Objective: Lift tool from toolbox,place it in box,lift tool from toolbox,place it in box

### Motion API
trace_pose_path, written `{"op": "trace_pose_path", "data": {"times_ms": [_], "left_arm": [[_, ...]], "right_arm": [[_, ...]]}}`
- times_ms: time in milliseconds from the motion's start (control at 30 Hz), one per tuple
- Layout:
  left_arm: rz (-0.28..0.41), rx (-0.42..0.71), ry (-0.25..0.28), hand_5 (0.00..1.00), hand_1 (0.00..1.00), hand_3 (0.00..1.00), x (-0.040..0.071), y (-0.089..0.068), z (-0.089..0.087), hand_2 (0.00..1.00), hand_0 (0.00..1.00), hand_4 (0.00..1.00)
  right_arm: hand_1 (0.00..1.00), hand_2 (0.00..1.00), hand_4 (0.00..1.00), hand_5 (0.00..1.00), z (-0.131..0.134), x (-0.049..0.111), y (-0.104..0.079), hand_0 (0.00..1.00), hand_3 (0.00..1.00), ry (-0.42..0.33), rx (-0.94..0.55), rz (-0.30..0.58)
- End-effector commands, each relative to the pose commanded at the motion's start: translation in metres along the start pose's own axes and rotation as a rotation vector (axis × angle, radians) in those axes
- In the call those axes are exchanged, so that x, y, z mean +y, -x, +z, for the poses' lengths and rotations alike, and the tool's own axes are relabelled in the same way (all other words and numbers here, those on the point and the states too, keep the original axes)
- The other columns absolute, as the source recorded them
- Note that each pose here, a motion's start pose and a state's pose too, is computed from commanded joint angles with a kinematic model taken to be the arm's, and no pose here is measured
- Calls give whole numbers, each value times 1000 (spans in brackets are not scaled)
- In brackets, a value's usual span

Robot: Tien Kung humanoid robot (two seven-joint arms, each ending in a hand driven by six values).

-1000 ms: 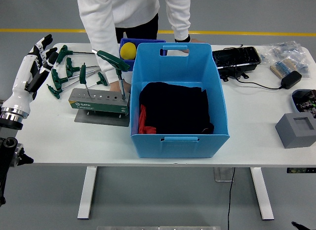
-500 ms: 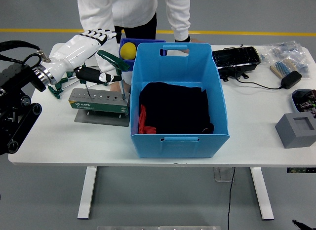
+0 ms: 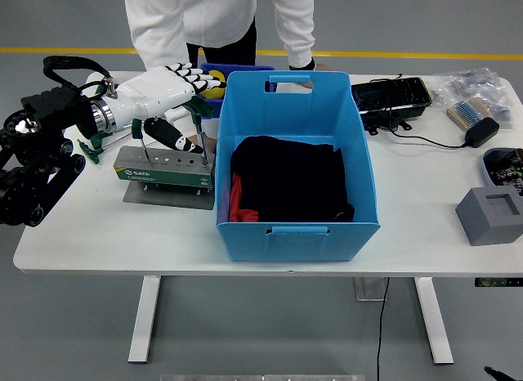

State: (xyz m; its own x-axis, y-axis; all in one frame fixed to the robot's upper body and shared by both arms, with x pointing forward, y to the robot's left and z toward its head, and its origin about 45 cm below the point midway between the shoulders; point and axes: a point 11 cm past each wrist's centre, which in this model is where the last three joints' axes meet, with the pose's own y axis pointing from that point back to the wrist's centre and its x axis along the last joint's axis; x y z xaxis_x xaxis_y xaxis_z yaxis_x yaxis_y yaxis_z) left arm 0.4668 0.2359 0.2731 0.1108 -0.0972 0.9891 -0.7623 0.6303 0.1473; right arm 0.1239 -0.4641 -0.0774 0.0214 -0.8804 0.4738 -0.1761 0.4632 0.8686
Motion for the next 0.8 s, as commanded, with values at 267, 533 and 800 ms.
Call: {"op": "trace_pose_path", "data": {"times_ms": [267, 533, 800], "left_arm": [[-21, -23, -14, 504, 755, 721, -10, 1, -9, 743, 827, 998], [-17, -19, -55, 517, 568, 560, -16, 1, -19, 553, 697, 998], [-29, -11, -88, 524, 497, 507, -24, 1, -22, 475, 598, 998]], "right_arm": [[601, 673, 770, 647, 0, 0, 0, 618, 541, 3, 12, -1], [602, 673, 771, 648, -1, 0, 0, 618, 541, 2, 15, -1], [602, 674, 772, 648, -5, 0, -1, 618, 541, -3, 10, -1]]}}
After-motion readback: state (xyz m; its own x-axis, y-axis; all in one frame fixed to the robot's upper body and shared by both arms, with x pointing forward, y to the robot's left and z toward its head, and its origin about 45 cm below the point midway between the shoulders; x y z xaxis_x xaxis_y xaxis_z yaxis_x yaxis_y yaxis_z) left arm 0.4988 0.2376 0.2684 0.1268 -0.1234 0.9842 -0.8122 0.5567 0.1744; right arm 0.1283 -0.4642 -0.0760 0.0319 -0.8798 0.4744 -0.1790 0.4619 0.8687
